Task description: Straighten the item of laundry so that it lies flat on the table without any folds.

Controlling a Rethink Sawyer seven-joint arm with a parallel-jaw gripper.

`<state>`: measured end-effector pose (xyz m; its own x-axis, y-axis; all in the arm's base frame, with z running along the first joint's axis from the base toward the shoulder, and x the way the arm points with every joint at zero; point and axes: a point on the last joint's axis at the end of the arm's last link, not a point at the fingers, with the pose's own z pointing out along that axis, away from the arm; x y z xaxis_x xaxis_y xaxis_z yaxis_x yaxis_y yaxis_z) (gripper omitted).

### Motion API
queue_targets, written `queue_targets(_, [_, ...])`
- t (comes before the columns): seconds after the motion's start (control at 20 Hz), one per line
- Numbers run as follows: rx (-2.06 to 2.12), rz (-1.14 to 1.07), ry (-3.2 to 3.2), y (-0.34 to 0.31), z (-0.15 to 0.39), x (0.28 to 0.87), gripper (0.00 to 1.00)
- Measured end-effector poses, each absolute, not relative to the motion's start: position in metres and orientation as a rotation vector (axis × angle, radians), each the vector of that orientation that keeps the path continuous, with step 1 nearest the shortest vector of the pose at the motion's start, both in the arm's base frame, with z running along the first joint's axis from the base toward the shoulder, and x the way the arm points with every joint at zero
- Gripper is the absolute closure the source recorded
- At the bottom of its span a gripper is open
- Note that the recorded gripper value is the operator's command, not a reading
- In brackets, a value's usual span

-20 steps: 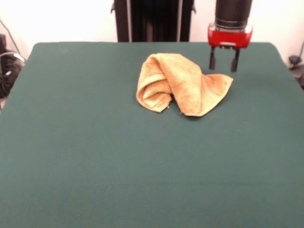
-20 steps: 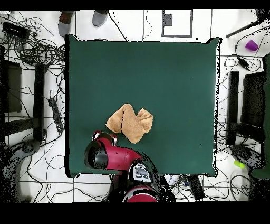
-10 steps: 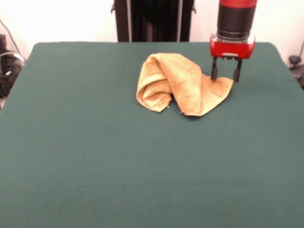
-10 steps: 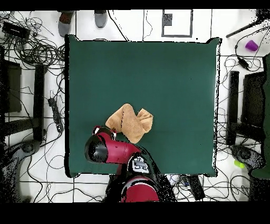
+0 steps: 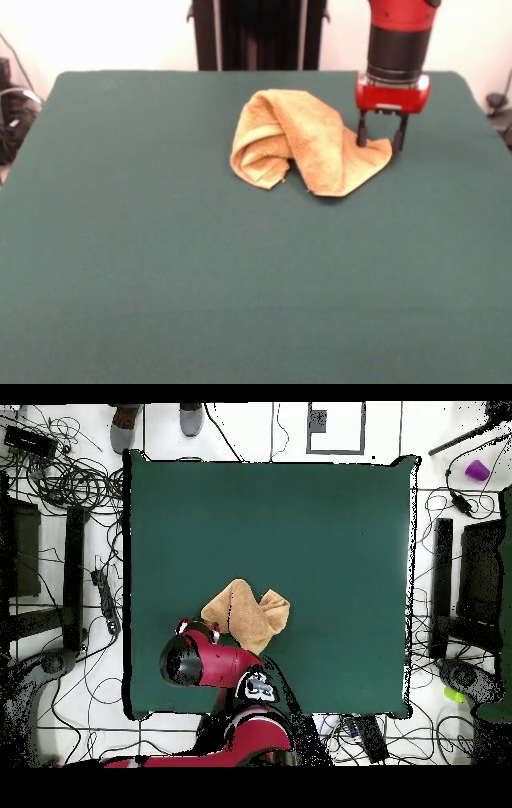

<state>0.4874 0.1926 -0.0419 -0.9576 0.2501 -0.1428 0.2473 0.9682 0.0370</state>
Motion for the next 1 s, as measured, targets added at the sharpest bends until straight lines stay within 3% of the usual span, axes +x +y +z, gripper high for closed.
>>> queue_targets(1.0, [0.361,-0.034,2.956,0.1992,-0.044,0.4868,0.0])
